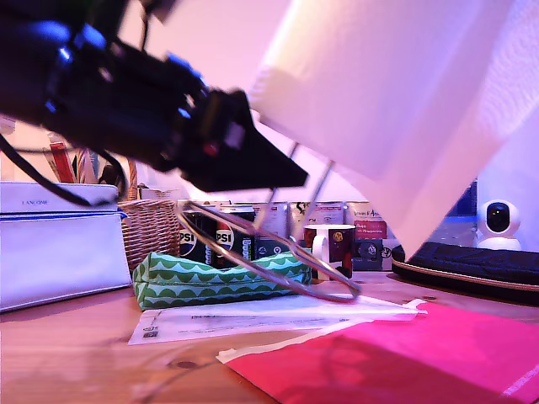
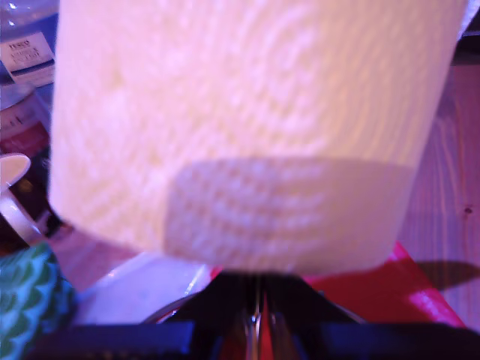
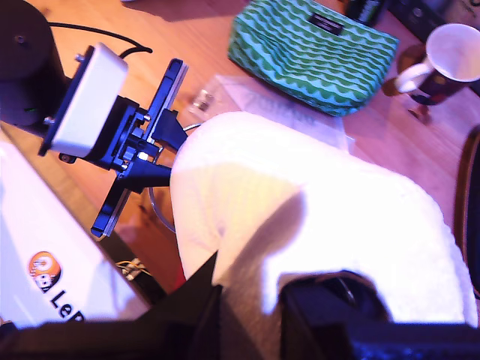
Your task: Insert the paper towel roll into the metallic stand.
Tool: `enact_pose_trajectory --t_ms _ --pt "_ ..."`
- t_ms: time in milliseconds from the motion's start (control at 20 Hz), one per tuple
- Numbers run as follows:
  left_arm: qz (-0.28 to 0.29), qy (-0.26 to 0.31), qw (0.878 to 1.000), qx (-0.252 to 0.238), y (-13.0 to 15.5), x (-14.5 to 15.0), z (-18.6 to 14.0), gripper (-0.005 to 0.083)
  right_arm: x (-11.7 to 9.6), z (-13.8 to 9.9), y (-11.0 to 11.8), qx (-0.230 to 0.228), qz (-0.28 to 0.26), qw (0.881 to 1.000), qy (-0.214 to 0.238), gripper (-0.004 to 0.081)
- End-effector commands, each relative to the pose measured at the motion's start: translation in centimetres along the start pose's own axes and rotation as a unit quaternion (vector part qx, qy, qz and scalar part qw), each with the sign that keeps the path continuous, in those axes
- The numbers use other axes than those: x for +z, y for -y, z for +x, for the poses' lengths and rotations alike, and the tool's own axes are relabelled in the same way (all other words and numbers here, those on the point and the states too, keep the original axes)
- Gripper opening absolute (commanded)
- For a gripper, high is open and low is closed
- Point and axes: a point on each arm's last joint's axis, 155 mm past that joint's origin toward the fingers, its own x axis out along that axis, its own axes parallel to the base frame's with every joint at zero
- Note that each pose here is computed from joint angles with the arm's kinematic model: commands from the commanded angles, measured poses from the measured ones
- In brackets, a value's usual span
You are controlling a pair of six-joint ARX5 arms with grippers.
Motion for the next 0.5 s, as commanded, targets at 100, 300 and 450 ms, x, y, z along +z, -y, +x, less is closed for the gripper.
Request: enact_pose_trajectory --t_ms 100,300,450 --pt "-0.033 -0.009 0.999 -0.007 0.0 -1.6 0.7 -0.0024 0.4 1.2 2.2 -0.046 0.006 0.999 -0.015 -0.0012" --pt "-0.060 -0.009 0.998 -0.003 -0.8 -3.0 1.0 -0.0024 0.3 3.3 2.6 -0.058 0.002 0.997 -0.048 -0.0012" --pt "-0.084 -0.007 0.996 0.009 -1.7 -4.2 0.3 -0.0024 0.1 4.2 3.7 -0.087 -0.001 0.994 -0.065 -0.0012"
